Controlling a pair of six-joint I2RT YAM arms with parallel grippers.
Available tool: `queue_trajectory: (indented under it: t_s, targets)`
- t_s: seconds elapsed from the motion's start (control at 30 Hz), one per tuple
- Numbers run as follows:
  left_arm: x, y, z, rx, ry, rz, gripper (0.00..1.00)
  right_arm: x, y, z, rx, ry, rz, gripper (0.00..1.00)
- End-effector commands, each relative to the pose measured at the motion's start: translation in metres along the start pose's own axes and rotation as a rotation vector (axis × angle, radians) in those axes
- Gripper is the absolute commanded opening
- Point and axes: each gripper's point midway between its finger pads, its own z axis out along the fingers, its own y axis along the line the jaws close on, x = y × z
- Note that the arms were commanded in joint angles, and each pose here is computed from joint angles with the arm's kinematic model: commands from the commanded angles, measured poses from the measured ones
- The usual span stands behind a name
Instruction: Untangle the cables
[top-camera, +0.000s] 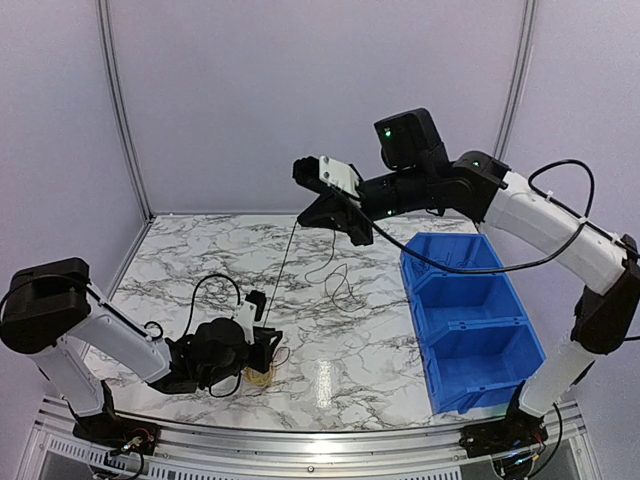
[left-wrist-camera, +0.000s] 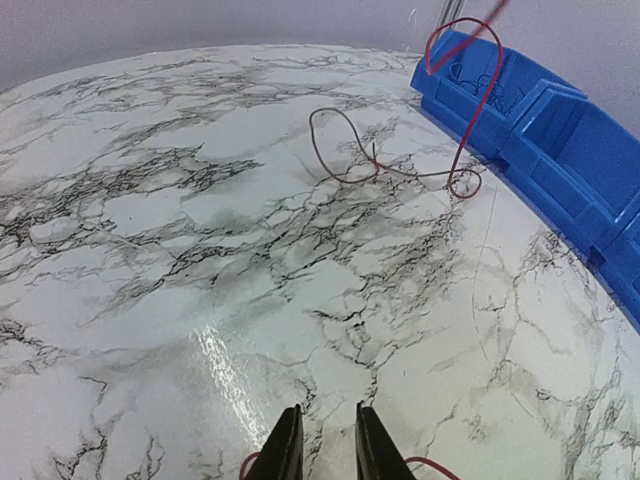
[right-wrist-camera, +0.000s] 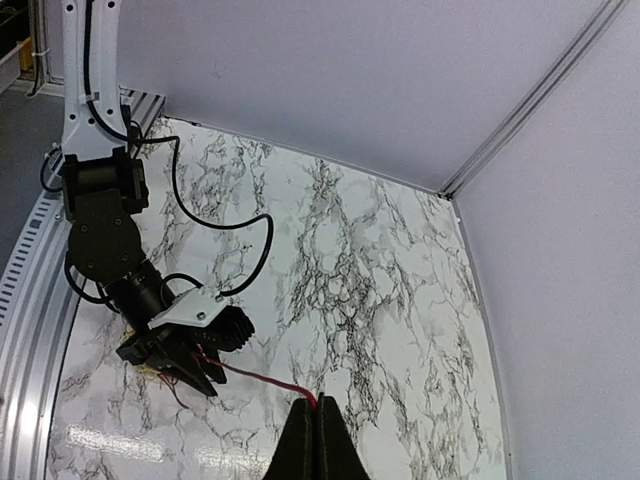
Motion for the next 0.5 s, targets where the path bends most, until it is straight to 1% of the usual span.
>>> queue_trajectory:
  t_s: [0.0, 0.1, 0.2, 0.37, 0.47]
  targets:
    - [0.045, 0.025, 0.000, -0.077, 0.133, 0.060, 0.19, -0.059, -0.033, -0.056, 0.091, -0.150, -0.007, 0.00]
    - [0.044, 0.024, 0.001, -0.076, 0.133, 0.060, 0.19, -0.083, -0.069, -0.104, 0.201, -0.229, -0.018, 0.00]
    - [0.046, 0.023, 0.002, -0.071, 0.141, 0.071, 0.20, -0.096, -0.100, -0.147, 0.285, -0.300, -0.006, 0.00]
    - [0.046, 0.023, 0.002, -0.073, 0.147, 0.074, 0.21, -0.097, -0.126, -0.178, 0.401, -0.313, -0.025, 0.00]
    - [0.047, 0.022, 0.001, -0.066, 0.149, 0.072, 0.18, -0.096, -0.131, -0.185, 0.431, -0.312, -0.027, 0.00]
